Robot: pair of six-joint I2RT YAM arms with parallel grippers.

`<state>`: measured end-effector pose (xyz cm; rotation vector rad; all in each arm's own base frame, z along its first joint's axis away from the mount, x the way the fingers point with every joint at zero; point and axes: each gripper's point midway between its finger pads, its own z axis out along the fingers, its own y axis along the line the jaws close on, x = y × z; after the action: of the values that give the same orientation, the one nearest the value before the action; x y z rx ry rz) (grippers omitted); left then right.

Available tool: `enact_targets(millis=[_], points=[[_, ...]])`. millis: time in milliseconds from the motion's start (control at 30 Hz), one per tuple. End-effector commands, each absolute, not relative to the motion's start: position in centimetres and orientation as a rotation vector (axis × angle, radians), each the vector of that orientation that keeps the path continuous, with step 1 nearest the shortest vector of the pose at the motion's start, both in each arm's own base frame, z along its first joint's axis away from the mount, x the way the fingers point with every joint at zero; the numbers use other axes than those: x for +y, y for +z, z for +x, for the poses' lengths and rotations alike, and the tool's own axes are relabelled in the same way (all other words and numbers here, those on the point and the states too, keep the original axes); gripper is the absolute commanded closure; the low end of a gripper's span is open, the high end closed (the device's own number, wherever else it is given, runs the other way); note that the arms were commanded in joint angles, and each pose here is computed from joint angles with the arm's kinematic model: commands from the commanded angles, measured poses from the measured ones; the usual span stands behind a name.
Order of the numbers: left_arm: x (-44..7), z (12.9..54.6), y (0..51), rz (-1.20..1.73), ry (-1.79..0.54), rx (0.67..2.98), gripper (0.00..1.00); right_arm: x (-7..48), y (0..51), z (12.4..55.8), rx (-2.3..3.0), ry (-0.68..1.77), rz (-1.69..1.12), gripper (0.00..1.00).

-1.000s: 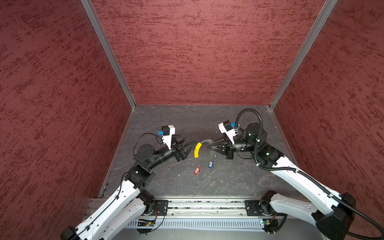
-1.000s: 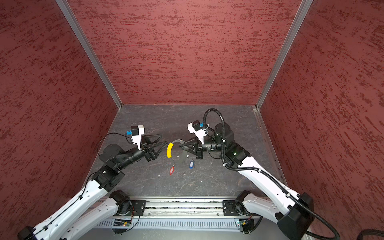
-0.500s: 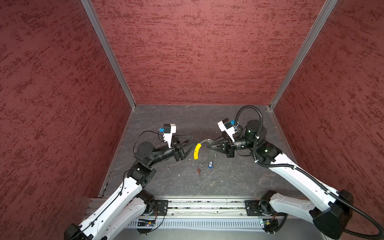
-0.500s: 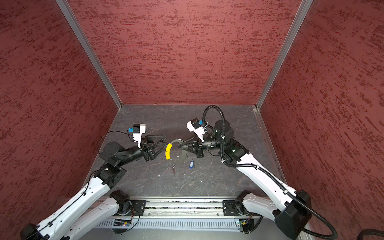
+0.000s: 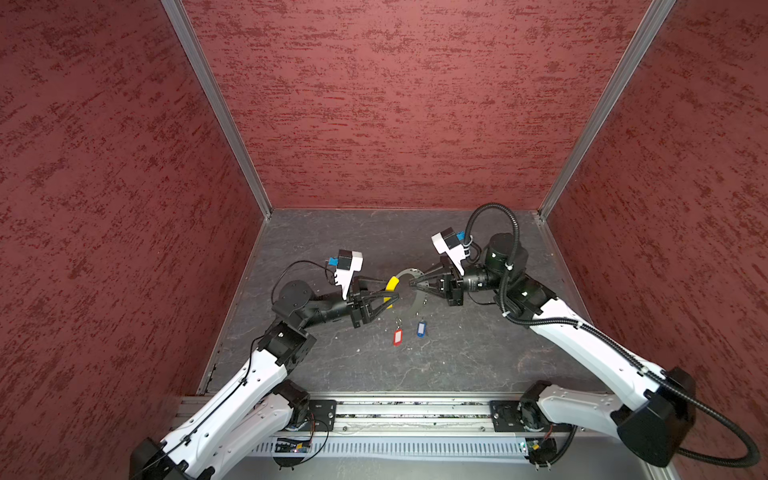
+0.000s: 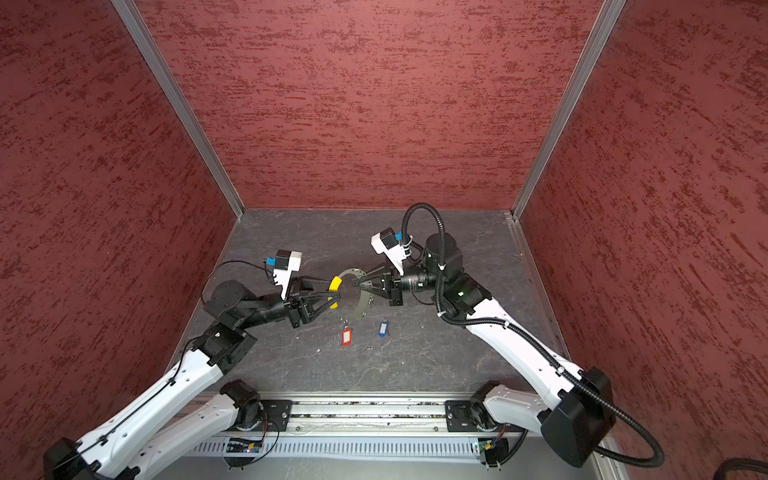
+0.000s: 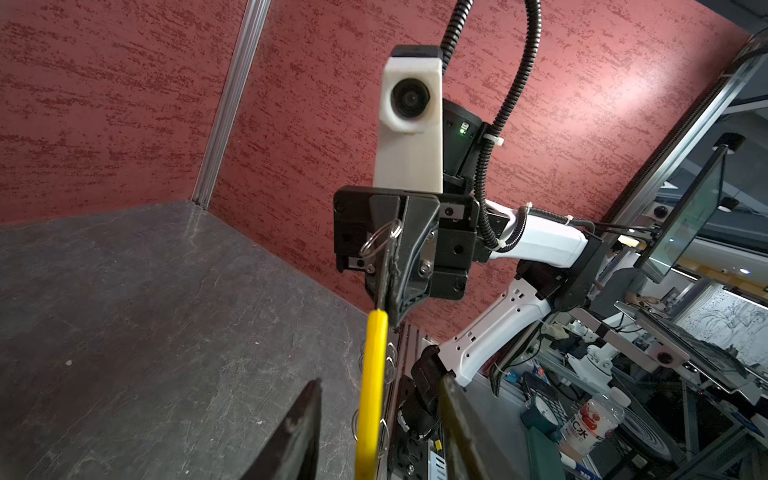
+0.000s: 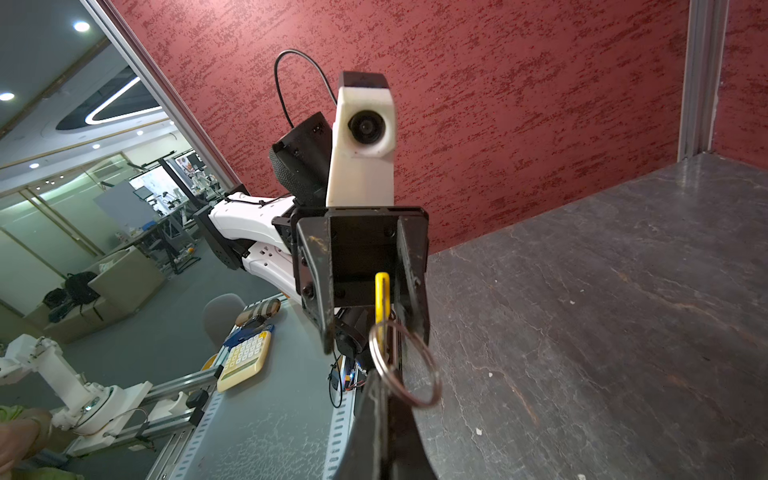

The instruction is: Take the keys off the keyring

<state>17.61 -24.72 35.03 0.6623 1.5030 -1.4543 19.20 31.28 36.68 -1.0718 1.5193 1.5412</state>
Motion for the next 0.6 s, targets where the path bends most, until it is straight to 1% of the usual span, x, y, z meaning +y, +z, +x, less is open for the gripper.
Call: enact_targets(millis=[0,33,100,200,233,333,467,567], points=[[-24.9,17.1,36.8,0.697,-1.442,1.452,0.66,31.3,39.0,19.3,1.436,1.536,-1.092,1.0],[-25.1,17.3,36.8,0.683,-1.442,1.462,0.72,31.4,39.0,19.8,1.453,1.526,-1.069,0.98],[-25.3,17.7,36.9,0.658,-1.438,1.482,0.83,31.5,38.9,20.7,1.49,1.501,-1.021,0.9],[-25.0,19.2,37.1,0.538,-1.391,1.537,0.99,31.2,38.9,22.3,1.549,1.433,-0.903,0.68],[-24.7,19.8,37.4,0.48,-1.377,1.549,1.0,30.8,39.0,23.0,1.566,1.394,-0.85,0.63],[-23.1,21.5,38.3,0.305,-1.321,1.56,1.0,29.6,38.7,24.5,1.621,1.278,-0.721,0.57],[-20.8,23.9,38.9,0.069,-1.23,1.571,1.0,27.5,38.5,25.5,1.637,1.161,-0.57,0.56],[-19.7,25.5,38.7,-0.075,-1.188,1.573,1.0,27.4,37.9,25.0,1.638,1.178,-0.544,0.55]])
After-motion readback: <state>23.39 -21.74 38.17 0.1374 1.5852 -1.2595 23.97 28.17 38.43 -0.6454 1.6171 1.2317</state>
